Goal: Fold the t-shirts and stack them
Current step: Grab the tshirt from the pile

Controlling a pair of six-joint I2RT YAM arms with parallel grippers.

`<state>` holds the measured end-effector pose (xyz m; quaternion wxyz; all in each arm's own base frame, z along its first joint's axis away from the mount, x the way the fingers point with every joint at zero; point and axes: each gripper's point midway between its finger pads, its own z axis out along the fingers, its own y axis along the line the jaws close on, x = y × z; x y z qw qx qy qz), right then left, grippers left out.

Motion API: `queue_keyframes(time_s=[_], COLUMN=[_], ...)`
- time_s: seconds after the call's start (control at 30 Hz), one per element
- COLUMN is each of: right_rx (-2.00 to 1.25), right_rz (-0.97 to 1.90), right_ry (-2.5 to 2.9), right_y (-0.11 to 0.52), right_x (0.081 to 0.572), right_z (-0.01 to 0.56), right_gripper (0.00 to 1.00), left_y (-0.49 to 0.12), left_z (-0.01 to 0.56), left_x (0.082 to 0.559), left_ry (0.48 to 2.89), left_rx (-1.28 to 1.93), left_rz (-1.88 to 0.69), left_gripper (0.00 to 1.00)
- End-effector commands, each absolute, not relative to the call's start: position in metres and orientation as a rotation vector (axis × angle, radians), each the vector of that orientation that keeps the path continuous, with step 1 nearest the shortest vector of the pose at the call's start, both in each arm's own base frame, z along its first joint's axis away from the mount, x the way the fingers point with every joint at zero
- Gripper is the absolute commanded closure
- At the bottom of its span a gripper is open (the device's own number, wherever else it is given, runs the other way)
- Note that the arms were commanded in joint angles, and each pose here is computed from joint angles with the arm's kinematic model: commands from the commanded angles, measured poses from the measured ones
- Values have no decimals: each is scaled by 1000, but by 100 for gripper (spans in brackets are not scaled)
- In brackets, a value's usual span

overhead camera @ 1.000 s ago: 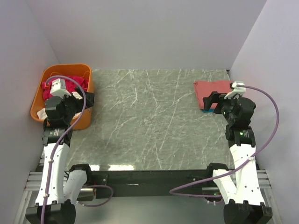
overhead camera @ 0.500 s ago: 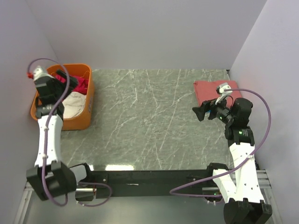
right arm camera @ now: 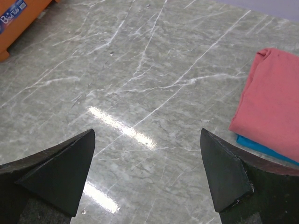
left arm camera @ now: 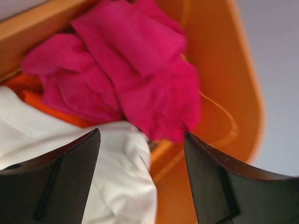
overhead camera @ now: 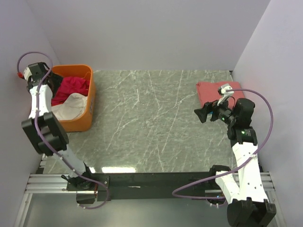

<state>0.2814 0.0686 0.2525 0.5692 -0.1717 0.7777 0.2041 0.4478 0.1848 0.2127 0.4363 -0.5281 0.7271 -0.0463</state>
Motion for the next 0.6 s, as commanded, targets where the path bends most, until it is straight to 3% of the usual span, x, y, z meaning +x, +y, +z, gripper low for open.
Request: queue_keyframes(time_s=[0.0, 0.23, 0.33, 0.43, 0.47, 0.5, 0.57], right_rx=[-414, -404, -401, -398, -396, -397, -398], right_rz=[473, 462, 458, 459, 459, 459, 462], right_ry=[1814, 1831, 1836, 1842, 1845, 1844, 1844], right_y=[68, 65, 64, 64, 63, 63, 64], right_x=[283, 286, 287, 288, 288, 288, 288], right_z=[256, 253, 251, 250, 249, 250, 249], right_gripper=[1, 2, 2, 2, 2, 2, 2], left_y=[204, 209, 212, 215, 214, 212, 207], left_z=[202, 155, 140, 136, 140, 159, 187], left_x=[458, 502, 509, 511, 512, 512, 515], left_ry=[1834, 1916, 1943, 1955, 1958, 1928, 1874], left_rx=[-1362, -1317, -1313, -1297, -1278, -1251, -1175], left_rz=[0, 134, 181, 204, 198, 177, 153], left_gripper=[24, 30, 45, 72, 91, 98, 100])
